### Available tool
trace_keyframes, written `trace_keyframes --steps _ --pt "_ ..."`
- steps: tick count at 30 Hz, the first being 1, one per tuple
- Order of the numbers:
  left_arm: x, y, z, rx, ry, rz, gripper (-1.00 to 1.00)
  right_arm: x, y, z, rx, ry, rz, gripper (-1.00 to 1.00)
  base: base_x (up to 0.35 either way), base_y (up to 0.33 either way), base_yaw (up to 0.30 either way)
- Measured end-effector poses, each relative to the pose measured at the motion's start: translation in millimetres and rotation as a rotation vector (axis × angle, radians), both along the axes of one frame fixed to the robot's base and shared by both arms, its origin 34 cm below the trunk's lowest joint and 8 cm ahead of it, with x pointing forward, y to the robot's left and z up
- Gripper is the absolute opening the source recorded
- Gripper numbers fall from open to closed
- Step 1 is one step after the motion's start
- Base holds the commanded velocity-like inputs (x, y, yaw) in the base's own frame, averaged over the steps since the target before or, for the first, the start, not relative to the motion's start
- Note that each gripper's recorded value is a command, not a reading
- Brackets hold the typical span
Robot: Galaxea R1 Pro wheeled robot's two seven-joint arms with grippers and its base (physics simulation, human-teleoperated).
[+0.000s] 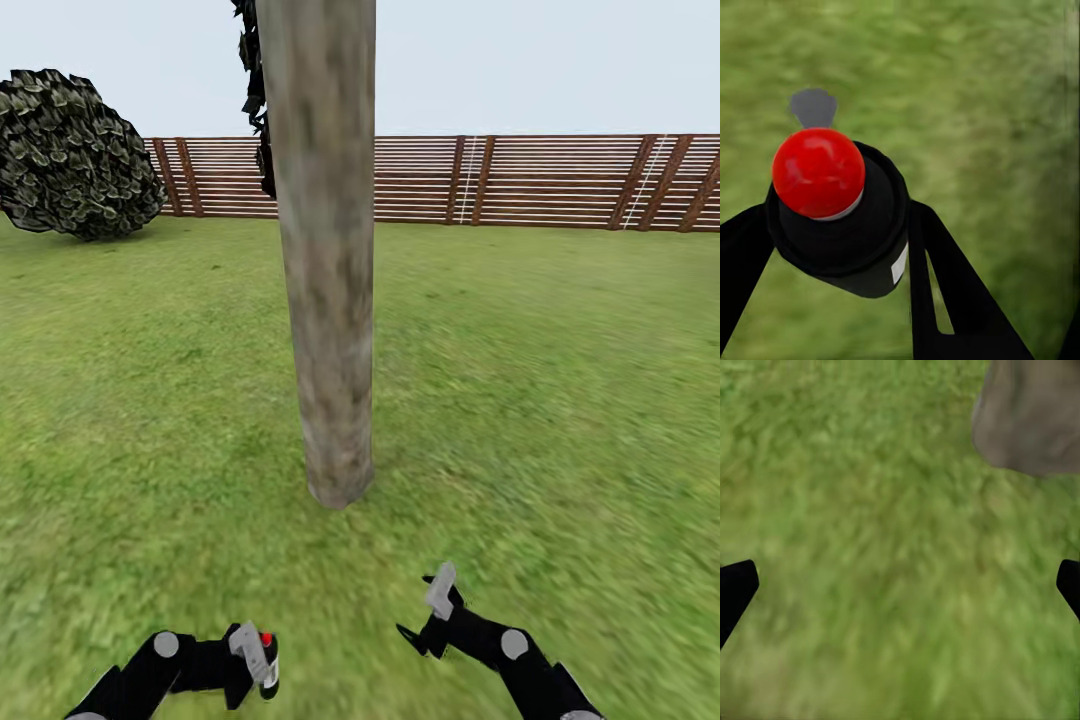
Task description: In the garden, pick up the pesticide atomizer on the floor and spray pesticide onto both trees until each tree trunk is fully covered.
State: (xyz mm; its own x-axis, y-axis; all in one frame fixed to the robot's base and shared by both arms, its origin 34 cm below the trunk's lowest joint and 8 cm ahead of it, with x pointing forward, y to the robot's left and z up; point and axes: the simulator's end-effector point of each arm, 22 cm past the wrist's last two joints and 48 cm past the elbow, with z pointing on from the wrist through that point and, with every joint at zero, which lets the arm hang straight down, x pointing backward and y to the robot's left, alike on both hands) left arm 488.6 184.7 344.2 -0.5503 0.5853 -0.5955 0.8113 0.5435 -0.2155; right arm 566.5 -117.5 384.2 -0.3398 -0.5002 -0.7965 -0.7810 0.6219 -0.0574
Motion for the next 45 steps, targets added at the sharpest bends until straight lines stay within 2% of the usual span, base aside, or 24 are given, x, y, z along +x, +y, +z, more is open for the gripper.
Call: trace_keyframes --steps 2,3,6,10,12,15,16,20,23,29,33,35,41,45 --pt "12 1 10 -0.006 0.017 -0.030 -1.00 1 10 0 -0.020 0.011 0.043 1.00 0.000 0.000 0.000" --pt "22 4 16 0.010 0.019 -0.056 -1.00 0 20 0 -0.041 0.024 0.080 1.00 0.000 0.000 0.000" --pt "27 11 17 0.057 0.019 -0.110 -1.00 -2 35 0 -0.053 0.038 0.118 1.00 0.000 0.000 0.000" --pt "20 20 10 0.131 0.035 -0.192 -1.00 -7 67 7 -0.020 0.045 0.155 1.00 0.000 0.000 0.000" --pt "15 20 9 0.144 0.047 -0.218 -1.00 -13 79 11 0.001 0.061 0.194 1.00 0.000 0.000 0.000" --pt "6 21 9 0.139 0.077 -0.250 -1.00 -14 92 25 0.032 0.067 0.269 1.00 0.000 0.000 0.000" --pt "2 21 10 0.133 0.088 -0.259 -1.00 -14 94 29 0.037 0.068 0.286 -1.00 0.000 0.000 0.000" --pt "-7 19 12 0.115 0.119 -0.283 -1.00 -14 98 35 0.047 0.069 0.315 -1.00 0.000 0.000 0.000" --pt "-8 15 12 0.108 0.121 -0.289 -1.00 -15 98 35 0.049 0.071 0.322 -1.00 0.000 0.000 0.000" --pt "-8 8 13 0.096 0.119 -0.290 -1.00 -30 105 36 0.065 0.106 0.384 -1.00 0.000 0.000 0.000" --pt "-9 -8 15 0.079 0.115 -0.306 -1.00 -44 117 35 0.040 0.106 0.467 -1.00 0.000 0.000 0.000" --pt "-10 -14 15 0.075 0.113 -0.320 -1.00 -47 121 34 0.031 0.104 0.489 -1.00 0.000 0.000 0.000" --pt "-20 -46 16 0.062 0.112 -0.397 -1.00 -50 126 35 0.028 0.100 0.506 -1.00 0.000 0.000 0.000" --pt "-23 -57 16 0.056 0.111 -0.422 -1.00 -50 126 35 0.028 0.100 0.507 -1.00 0.000 0.000 0.000"
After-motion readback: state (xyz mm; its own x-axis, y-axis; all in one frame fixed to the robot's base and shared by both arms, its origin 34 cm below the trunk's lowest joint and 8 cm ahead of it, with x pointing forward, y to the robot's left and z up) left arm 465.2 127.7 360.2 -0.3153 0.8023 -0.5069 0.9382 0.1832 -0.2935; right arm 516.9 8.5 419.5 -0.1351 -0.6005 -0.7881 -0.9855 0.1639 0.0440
